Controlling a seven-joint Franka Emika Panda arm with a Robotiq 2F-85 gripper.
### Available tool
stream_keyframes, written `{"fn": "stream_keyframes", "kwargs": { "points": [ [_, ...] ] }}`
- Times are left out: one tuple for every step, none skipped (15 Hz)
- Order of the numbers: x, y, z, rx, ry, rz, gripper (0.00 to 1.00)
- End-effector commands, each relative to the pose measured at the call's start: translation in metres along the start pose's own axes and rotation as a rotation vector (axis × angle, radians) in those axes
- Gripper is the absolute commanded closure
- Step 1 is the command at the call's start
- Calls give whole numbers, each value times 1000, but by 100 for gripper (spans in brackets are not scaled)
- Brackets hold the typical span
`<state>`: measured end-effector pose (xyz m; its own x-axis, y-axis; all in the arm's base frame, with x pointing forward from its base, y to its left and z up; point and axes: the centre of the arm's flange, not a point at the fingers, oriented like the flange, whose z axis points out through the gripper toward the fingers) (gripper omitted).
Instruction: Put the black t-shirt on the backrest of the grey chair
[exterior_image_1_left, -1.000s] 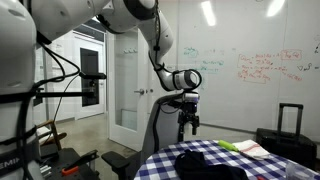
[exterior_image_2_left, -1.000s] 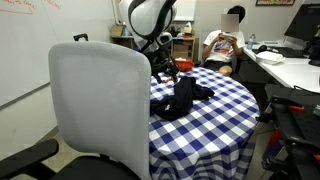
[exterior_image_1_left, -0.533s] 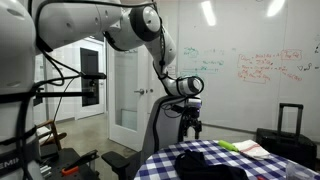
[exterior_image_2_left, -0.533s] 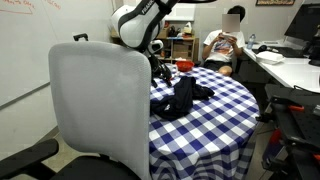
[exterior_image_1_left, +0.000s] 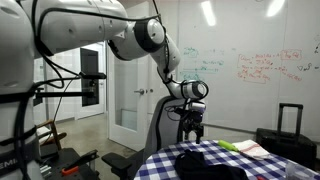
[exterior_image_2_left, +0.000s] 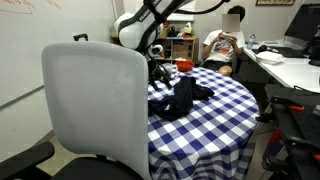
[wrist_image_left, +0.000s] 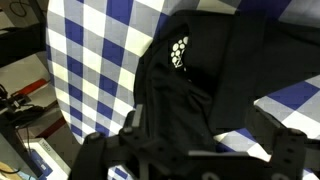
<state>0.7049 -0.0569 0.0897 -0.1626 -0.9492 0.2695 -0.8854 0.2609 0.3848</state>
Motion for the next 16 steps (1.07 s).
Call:
{"fn": "stream_keyframes", "kwargs": {
  "points": [
    [-10,-16,27,-42,-8,-25,0],
    [-9,-16,34,-54,-10,-22,0],
    [-9,-16,44,-67,-8,-21,0],
    [-10,-16,52,-77,-6,-23,0],
    [-12,-15,60,-89,-4,-27,0],
    [-14,-15,66,-96,-2,-31,0],
    [-17,-15,73,-104,-1,-35,0],
    [-19,-15,78,-111,0,-38,0],
    [-22,-15,84,-117,-1,-41,0],
    [-23,-16,88,-122,0,-43,0],
    [-25,-16,91,-125,1,-45,0],
    [-25,-17,94,-126,2,-46,8],
    [-26,-18,95,-127,2,-41,28],
    [-26,-19,96,-123,6,-47,34],
    [-26,-19,97,-121,8,-49,42],
    [-27,-20,96,-117,9,-49,50]
  ]
}}
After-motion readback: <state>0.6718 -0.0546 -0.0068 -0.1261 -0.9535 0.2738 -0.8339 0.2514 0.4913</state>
